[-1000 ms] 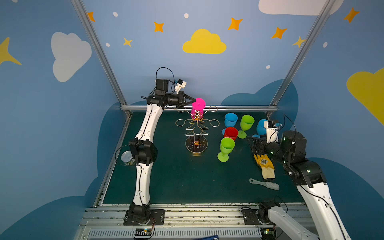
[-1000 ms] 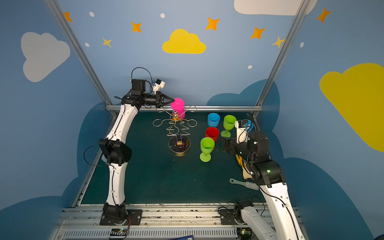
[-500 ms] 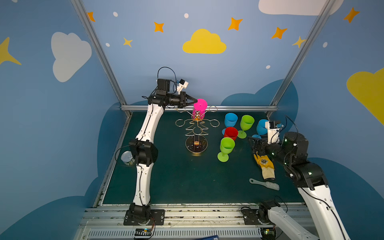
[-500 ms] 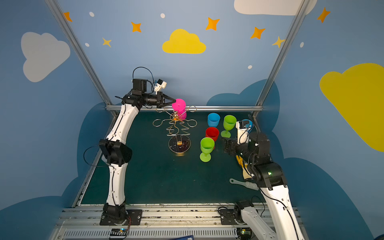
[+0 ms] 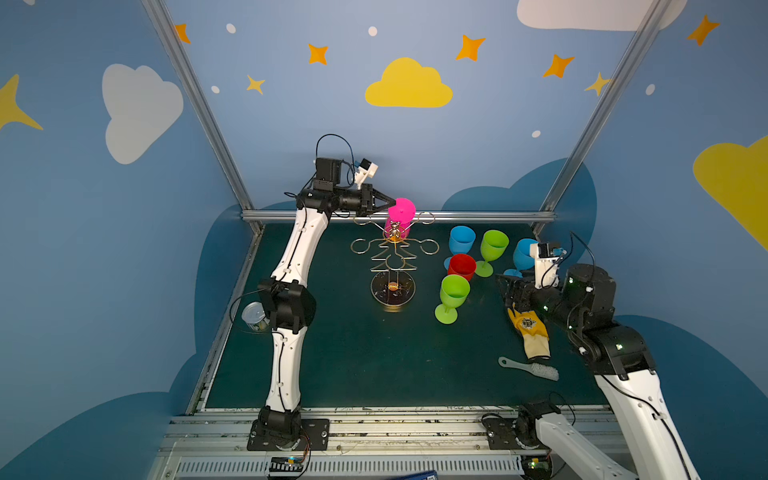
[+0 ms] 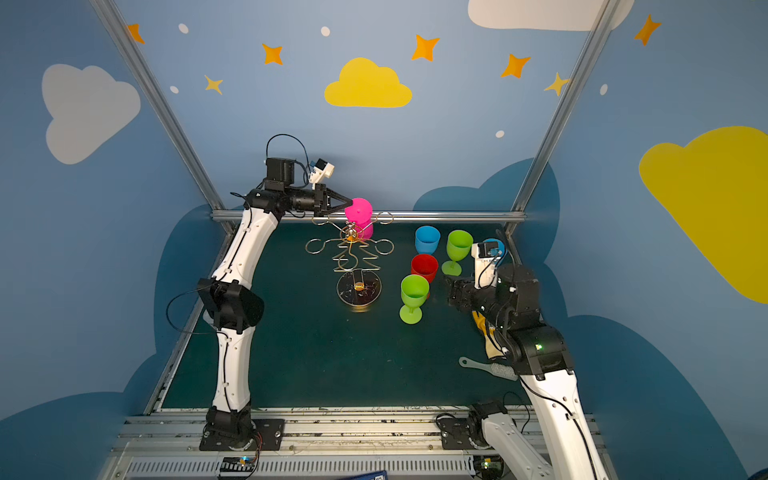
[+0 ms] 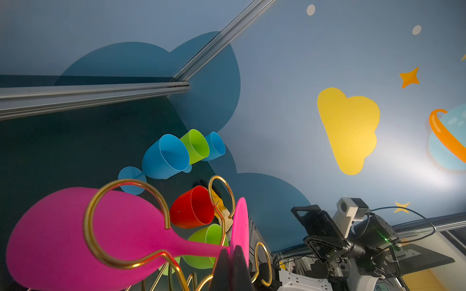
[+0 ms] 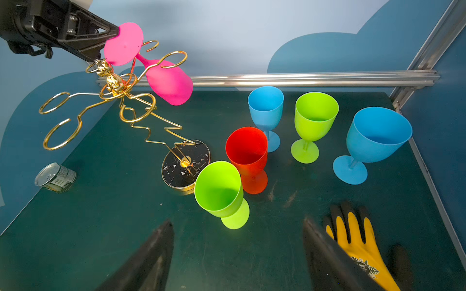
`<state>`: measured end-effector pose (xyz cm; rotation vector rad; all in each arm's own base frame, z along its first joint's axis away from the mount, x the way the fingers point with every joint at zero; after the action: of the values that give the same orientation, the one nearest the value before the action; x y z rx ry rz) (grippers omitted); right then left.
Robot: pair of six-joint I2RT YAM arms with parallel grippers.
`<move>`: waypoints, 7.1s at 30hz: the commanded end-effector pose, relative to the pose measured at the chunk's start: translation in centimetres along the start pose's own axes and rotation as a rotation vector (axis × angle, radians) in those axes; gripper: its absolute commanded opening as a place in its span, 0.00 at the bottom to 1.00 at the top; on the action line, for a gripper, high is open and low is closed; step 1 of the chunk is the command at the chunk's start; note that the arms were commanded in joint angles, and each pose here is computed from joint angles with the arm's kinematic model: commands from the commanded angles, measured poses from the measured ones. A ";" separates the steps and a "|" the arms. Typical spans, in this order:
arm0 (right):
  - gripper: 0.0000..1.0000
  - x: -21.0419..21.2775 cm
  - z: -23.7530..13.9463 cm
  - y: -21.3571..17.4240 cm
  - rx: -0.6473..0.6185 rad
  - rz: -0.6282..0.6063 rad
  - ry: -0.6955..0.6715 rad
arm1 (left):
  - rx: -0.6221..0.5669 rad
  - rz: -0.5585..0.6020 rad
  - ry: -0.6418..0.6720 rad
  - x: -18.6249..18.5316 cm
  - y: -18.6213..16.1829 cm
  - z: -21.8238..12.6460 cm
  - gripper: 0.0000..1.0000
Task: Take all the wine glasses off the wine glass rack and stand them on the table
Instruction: 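Lift the magenta glass by its foot up off the rack with the left gripper, then raise the magenta glass higher with the left gripper while the right gripper approaches it, then close the right gripper on the magenta glass bowl beside the left gripper, then open the left gripper off the magenta glass foot while the right holds the bowl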
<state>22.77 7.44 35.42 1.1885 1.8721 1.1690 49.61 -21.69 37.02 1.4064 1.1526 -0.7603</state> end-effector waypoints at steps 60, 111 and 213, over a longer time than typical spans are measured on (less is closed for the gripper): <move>0.79 -0.2 0.3 2.9 -0.082 -0.045 0.010 | -0.216 0.258 -0.315 -12.7 4.5 -6.1 0.03; 0.90 16.9 4.7 15.9 -0.811 -0.668 0.685 | -0.130 0.175 -0.288 -20.6 -14.4 -13.3 0.03; 0.08 17.4 8.0 8.0 0.211 -0.352 0.630 | -0.466 1.543 0.125 -12.2 -15.6 -4.7 0.45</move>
<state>25.82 27.19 37.72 0.5889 2.5975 1.2048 30.42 -20.80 44.08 1.4359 0.0724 0.6669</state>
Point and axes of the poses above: each gripper's point midway between its finger pads, its own z axis out along the fingers, its own x axis along the line the jaws close on, y = z × x, the point moved 4 cm from there along -z, back along the fingers, and after that the axes turned 14 degrees about -z, right-handed, at the moved point
